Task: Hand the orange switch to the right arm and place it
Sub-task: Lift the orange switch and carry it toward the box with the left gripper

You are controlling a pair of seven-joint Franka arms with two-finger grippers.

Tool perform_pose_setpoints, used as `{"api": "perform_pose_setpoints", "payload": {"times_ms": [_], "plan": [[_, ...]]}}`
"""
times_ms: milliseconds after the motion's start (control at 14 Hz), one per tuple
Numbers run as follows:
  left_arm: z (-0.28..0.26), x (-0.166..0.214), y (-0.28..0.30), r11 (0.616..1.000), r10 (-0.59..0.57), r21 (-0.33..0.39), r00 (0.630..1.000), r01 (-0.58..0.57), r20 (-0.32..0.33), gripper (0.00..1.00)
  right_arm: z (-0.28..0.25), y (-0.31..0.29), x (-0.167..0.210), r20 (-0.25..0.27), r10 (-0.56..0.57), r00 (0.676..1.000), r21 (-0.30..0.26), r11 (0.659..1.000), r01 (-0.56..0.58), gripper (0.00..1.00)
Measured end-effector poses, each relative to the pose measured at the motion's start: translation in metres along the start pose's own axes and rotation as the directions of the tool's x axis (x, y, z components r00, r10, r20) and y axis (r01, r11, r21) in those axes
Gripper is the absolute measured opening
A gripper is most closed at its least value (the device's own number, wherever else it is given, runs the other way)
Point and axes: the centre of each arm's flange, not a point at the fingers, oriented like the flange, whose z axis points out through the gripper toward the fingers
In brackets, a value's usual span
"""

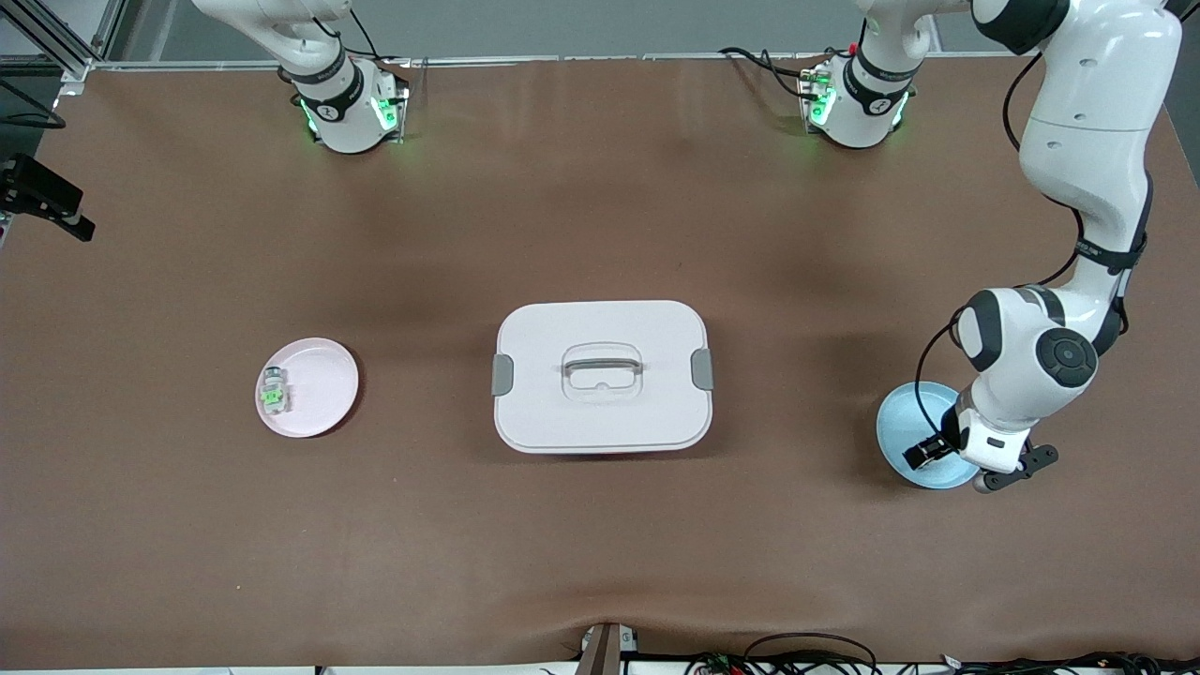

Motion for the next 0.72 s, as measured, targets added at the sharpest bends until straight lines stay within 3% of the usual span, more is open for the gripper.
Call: {"api": "perform_pose_setpoints", "payload": {"times_ms": [358,717], "plan": [[-0.120,-0.025,0.066,0.999,-0.035,-0.001,0.997,0.035,0.068,0.74,0.000,0.001,0.000,-0.001,0.001,1.000,0.000,1.000,-0.001,1.00],[-0.193,-0.081,0.131,0.995,-0.104,0.007,0.986,0.104,0.134,0.74,-0.002,0.006,0.001,-0.016,0.010,1.000,-0.004,1.000,-0.010,1.00]]}}
